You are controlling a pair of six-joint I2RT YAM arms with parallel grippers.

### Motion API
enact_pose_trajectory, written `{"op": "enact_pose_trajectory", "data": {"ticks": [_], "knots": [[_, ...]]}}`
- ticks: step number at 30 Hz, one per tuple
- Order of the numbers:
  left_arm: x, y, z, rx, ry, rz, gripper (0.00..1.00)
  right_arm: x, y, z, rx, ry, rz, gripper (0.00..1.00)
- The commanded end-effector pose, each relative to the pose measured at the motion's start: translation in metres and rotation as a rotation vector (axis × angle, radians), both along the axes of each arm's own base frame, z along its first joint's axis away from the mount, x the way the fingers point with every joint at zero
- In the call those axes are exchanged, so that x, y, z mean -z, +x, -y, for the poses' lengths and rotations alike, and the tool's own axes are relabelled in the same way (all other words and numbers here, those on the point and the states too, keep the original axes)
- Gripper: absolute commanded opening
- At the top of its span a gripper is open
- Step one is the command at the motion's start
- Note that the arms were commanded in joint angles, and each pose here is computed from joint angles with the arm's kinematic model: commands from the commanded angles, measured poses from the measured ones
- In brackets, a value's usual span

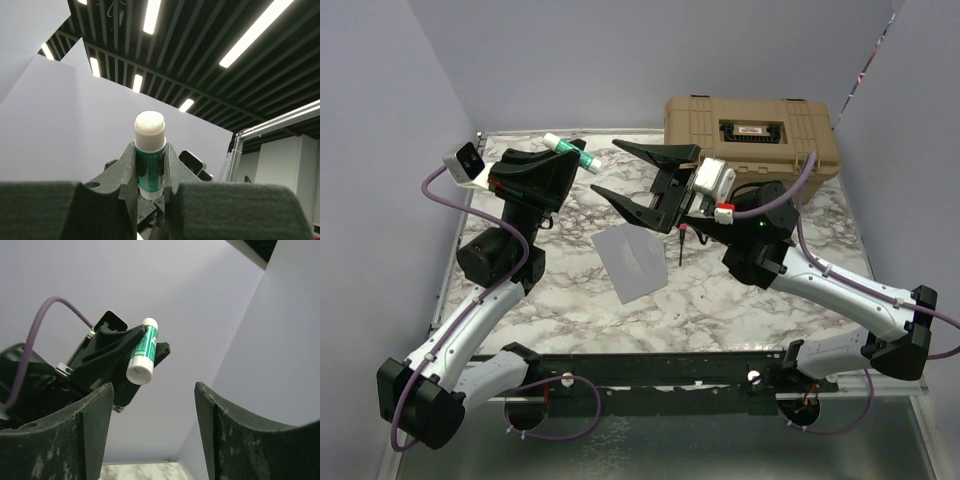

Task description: Place the letter into the envelope and seal it

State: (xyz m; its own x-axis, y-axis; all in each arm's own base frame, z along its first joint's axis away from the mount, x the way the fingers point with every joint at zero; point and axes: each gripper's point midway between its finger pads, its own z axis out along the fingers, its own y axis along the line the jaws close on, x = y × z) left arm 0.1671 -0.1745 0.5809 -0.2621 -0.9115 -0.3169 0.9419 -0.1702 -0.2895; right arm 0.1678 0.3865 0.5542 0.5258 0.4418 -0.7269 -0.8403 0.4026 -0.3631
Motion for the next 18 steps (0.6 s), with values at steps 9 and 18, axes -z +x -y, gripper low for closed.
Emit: {"op": "enact_pose_trajectory", "data": {"ticks": [9, 18], "knots": [[0.004, 0.014, 0.000, 0.046, 0.003, -0.157, 0.00, -0.006, 0.019, -0.004, 0.244, -0.094, 0.340, 0.42], [0.010, 0.020, 0.000, 0.028, 0.012, -0.205, 0.00, -0.003, 0.019, -0.013, 0.226, -0.096, 0.350, 0.49]]}}
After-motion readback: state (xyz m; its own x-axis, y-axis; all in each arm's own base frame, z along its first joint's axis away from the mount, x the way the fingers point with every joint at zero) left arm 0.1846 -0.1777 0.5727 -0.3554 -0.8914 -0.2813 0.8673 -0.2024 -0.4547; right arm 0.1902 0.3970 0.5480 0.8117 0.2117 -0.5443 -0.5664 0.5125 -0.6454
